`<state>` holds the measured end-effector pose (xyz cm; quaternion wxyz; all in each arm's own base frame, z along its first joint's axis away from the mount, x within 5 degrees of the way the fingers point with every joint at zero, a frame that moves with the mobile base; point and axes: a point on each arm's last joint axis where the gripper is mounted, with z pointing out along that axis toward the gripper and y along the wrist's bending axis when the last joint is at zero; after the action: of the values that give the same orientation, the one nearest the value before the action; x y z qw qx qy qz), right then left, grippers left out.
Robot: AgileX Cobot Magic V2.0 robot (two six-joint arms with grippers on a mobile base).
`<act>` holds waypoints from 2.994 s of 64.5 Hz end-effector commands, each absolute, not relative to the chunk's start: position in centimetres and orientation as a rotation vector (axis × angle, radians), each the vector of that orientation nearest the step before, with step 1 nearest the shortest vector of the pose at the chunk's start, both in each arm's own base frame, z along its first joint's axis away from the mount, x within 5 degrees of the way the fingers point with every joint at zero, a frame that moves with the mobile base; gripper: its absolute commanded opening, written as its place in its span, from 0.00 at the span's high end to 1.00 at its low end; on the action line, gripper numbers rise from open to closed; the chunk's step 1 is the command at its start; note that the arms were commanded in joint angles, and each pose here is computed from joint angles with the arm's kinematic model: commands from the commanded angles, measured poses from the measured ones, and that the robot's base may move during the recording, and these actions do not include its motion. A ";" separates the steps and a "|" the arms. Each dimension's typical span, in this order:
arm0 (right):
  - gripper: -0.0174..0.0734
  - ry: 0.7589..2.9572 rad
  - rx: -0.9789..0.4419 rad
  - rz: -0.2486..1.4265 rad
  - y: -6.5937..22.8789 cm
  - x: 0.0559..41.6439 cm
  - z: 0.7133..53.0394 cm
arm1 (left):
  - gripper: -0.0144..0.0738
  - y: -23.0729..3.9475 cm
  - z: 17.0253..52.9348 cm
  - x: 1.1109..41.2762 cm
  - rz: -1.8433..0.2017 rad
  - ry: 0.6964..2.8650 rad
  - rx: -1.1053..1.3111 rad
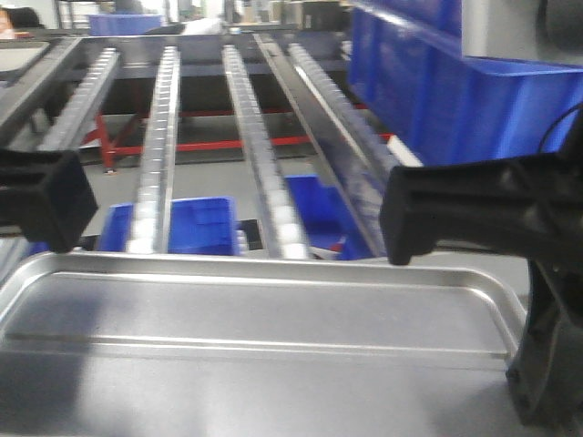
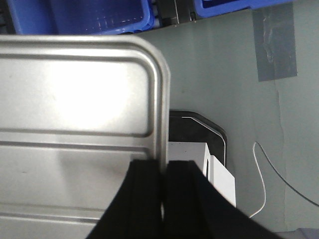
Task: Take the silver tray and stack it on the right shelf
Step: 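Hold the tray with both grippers while the base turns away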
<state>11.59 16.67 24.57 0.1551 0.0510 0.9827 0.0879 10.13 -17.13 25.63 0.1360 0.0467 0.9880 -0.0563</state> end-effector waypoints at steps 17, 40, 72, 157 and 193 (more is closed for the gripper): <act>0.75 2.780 0.106 0.176 15.9 11.8 25.5 | 0.95 -16.5 26.6 10.1 -0.107 2.838 0.136; 0.75 2.780 0.106 0.175 15.9 11.8 25.5 | 0.95 -16.5 26.6 10.1 -0.107 2.838 0.136; 0.75 2.808 0.122 0.083 15.3 11.5 25.4 | 0.95 -16.5 26.6 10.1 -0.102 2.840 0.136; 0.75 2.829 0.135 0.005 14.8 11.3 25.3 | 0.95 -14.5 26.4 9.4 0.209 2.926 0.099; 0.75 2.829 0.135 0.005 14.8 11.3 25.3 | 0.95 -14.5 26.4 9.4 0.209 2.926 0.099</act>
<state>11.20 16.42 24.56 0.1396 0.0549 0.9861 0.0711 9.76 -17.20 25.73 0.1178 0.0400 0.9905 -0.0578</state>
